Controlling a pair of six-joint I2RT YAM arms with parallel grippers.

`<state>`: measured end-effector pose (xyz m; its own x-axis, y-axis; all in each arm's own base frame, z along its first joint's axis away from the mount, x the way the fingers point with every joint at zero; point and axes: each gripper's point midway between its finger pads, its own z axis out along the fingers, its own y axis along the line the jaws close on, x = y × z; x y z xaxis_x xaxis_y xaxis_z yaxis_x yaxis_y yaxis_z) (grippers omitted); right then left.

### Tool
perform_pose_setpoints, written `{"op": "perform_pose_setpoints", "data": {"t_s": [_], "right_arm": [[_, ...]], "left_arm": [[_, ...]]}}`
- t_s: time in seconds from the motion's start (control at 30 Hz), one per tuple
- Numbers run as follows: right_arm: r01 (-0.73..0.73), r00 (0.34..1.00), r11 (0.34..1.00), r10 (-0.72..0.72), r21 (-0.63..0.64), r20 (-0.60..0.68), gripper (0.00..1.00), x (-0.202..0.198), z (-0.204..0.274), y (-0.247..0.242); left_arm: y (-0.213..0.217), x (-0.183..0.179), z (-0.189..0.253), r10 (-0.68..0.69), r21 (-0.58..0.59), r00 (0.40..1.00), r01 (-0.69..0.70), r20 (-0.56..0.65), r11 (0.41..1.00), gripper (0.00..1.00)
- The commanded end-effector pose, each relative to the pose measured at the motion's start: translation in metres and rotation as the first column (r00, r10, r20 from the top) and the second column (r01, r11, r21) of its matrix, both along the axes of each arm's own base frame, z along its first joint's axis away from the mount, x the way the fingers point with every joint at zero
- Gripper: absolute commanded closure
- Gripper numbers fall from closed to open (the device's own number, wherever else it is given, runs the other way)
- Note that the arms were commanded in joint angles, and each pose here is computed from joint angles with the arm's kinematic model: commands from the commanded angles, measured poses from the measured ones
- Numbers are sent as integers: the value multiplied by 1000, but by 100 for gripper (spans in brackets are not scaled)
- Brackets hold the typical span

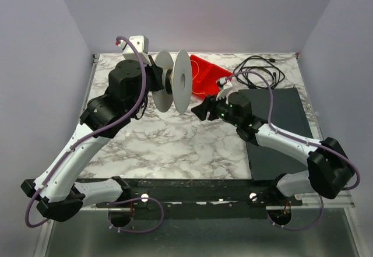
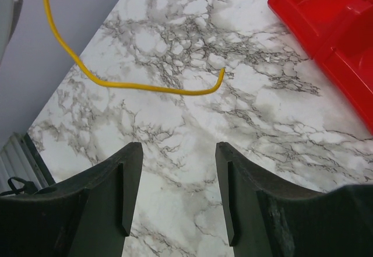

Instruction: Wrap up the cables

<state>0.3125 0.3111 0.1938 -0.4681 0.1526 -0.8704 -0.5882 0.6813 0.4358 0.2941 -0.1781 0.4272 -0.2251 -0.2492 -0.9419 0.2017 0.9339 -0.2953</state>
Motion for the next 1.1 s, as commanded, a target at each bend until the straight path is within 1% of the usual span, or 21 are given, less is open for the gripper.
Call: {"op": "perform_pose_setpoints", "data": {"t_s": [0.0,0.07,0.13,0.2,0.23,0.3,0.4,0.53,0.67,0.7,0.8,0.9,1.07], "right_arm": [[60,997,998,-59,-10,42,40,2,2,-15],[67,997,998,-67,-5,47,40,0,4,-22],[72,996,997,-73,11,53,43,0,9,-28],[86,994,996,-88,22,70,44,0,15,-34],[100,992,995,-102,26,74,44,2,17,-38],[126,988,992,-128,25,82,47,8,20,-47],[151,985,988,-153,35,76,49,20,22,-60],[127,986,990,-132,59,102,50,26,36,-66],[84,985,996,-86,23,151,50,30,47,-64],[83,984,997,-82,2,159,51,32,48,-64],[81,980,997,-78,-7,183,51,33,54,-64],[80,974,996,-71,-36,215,51,34,58,-54],[90,964,985,-48,-148,263,51,31,54,-29]], "left_arm": [[3,-1,29,24,-68,998,-20,60,997,100],[4,-1,30,26,-67,998,-22,61,998,100],[4,0,31,25,-64,998,-21,62,998,100],[3,-1,31,23,-62,998,-19,61,998,100],[4,-1,31,24,-62,998,-20,61,998,100],[3,-1,33,22,-62,998,-18,64,998,100],[3,-1,33,20,-62,998,-16,63,998,100],[4,-1,34,20,-58,998,-17,63,998,100],[4,-2,35,20,-56,998,-16,63,998,100],[4,-2,35,19,-55,998,-16,62,998,100],[5,-3,34,20,-52,998,-17,61,998,100],[7,-4,35,22,-52,998,-19,65,998,100],[7,-4,35,22,-46,998,-19,63,999,100]]}}
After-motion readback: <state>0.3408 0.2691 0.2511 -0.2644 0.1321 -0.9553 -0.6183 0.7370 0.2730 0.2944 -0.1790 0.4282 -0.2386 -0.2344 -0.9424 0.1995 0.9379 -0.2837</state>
